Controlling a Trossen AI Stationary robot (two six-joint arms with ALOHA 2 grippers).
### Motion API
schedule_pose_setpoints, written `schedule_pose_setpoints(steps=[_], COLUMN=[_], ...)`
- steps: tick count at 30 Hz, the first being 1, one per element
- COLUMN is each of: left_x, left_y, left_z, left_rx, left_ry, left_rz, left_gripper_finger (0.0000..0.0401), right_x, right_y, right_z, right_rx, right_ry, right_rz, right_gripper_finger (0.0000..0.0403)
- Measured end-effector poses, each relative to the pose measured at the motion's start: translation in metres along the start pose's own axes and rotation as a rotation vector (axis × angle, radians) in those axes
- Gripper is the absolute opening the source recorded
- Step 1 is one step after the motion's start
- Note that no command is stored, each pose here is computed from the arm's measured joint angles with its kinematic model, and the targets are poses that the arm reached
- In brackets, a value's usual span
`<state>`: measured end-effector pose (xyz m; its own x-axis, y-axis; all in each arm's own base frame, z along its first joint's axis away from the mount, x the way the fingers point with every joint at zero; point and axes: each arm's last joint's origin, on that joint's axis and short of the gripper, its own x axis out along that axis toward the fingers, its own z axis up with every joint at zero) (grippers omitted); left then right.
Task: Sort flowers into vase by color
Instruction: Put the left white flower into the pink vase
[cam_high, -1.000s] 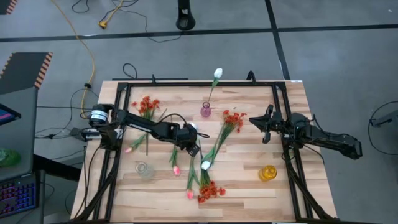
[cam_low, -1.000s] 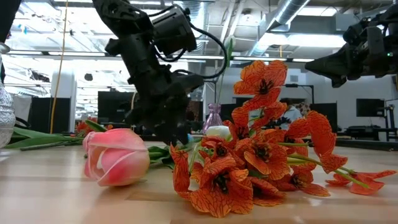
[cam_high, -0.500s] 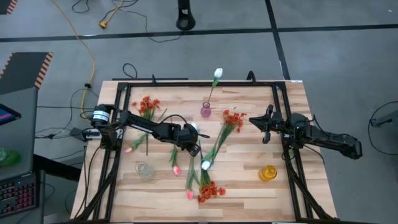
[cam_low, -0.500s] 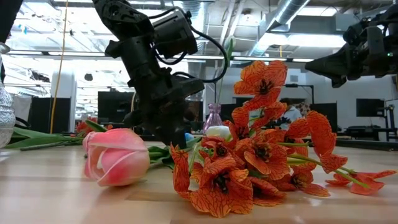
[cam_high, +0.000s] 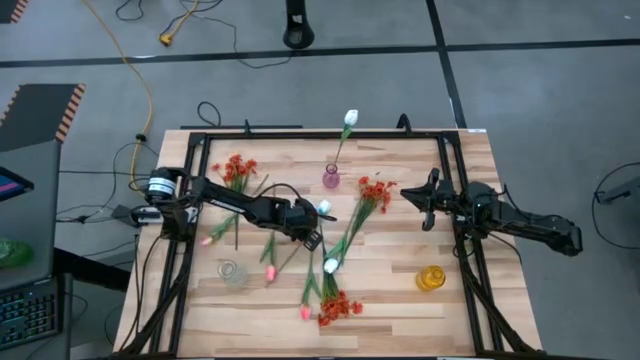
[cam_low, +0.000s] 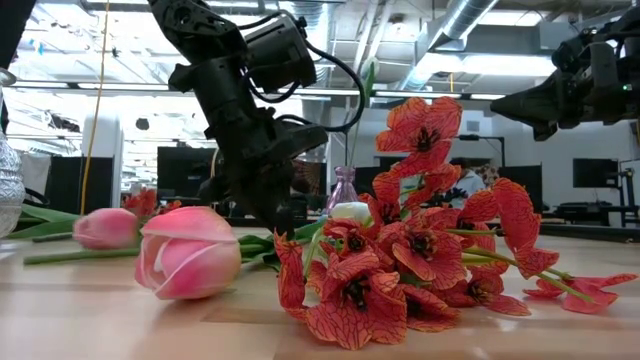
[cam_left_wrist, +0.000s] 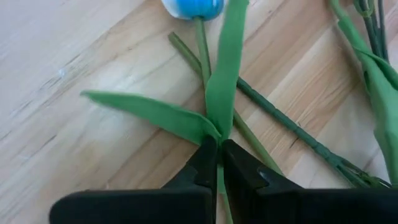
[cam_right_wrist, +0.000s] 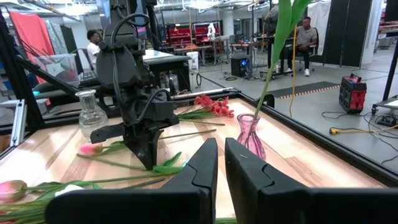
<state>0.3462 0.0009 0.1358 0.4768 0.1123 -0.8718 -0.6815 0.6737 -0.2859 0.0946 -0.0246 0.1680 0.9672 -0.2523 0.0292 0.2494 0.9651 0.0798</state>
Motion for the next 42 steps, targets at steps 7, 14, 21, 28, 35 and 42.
schedule_pose_setpoints(steps=[7, 14, 21, 28, 35, 42], left_x=[-0.023, -0.062, -0.112, -0.158, -0.177, -0.183], left_y=[-0.002, -0.004, -0.012, -0.023, -0.015, 0.008], left_z=[0.012, 0.03, 0.054, 0.082, 0.101, 0.122], left_rx=[0.003, 0.011, 0.081, 0.245, 0.371, 0.406], left_ry=[-0.063, -0.204, -0.522, -0.96, -1.226, -1.334], left_rz=[-0.051, -0.133, -0.251, -0.375, -0.303, -0.227], left_gripper_finger=[0.0, 0.0, 0.0, 0.0, 0.0, 0.0], right_x=[0.0, 0.0, 0.0, 0.0, 0.0, 0.0], right_y=[0.0, 0.0, 0.0, 0.0, 0.0, 0.0], right_z=[0.0, 0.0, 0.0, 0.0, 0.0, 0.0], right_rx=[0.0, 0.0, 0.0, 0.0, 0.0, 0.0], right_ry=[0.0, 0.0, 0.0, 0.0, 0.0, 0.0], right_rz=[0.0, 0.0, 0.0, 0.0, 0.0, 0.0], right_gripper_finger=[0.006, 0.006, 0.006, 0.006, 0.006, 0.006])
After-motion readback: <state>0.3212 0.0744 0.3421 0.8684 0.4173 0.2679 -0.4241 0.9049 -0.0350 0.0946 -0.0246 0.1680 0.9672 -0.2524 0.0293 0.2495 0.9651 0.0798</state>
